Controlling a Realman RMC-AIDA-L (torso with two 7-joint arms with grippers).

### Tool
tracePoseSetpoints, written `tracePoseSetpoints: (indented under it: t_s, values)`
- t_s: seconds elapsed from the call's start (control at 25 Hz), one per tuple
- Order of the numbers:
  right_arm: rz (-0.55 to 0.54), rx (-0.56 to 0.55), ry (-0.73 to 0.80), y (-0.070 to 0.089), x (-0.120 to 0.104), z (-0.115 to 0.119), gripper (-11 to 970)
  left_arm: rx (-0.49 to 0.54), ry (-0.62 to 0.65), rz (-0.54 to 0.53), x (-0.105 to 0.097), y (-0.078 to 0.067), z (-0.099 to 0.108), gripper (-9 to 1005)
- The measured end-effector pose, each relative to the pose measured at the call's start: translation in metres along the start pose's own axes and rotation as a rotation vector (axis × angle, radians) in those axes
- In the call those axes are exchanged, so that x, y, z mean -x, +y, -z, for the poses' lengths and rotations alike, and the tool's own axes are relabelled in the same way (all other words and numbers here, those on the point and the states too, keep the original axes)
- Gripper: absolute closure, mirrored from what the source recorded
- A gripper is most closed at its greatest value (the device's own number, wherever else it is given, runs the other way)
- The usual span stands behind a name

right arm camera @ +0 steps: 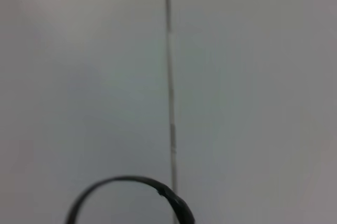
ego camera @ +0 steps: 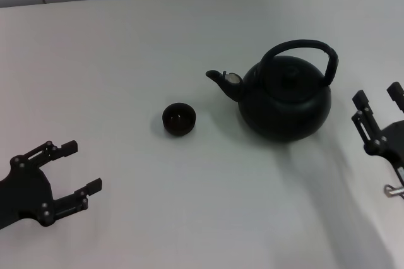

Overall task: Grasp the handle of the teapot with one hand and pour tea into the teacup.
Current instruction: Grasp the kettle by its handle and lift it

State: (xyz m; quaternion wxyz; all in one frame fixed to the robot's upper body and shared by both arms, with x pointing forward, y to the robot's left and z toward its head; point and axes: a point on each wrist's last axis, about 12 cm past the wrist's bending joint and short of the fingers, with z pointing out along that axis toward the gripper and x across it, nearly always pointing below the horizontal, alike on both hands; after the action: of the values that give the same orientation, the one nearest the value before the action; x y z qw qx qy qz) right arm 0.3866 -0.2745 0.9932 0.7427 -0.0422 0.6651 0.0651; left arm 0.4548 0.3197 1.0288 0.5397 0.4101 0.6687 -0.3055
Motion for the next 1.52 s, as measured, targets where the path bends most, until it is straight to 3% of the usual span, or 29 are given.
tracePoseSetpoints:
  t_s: [0.12,0.28,0.92,1.52]
  values:
    - [0.011,-0.038,0.028,0.015,-0.003,-0.012,353,0.001,0.000,-0.001,0.000,0.000,0.000,196]
    - [0.005,-0.028,0.022,0.018,-0.002,-0.017,353,0.002,-0.001,-0.001,0.000,0.000,0.000,196]
    - [0.032,0.007,0.065,0.016,-0.005,-0.058,354,0.021,-0.003,0.002,-0.001,0.001,0.001,196]
    - [0.035,0.017,0.088,0.014,-0.007,-0.069,355,0.035,-0.013,0.003,0.000,0.002,-0.001,196]
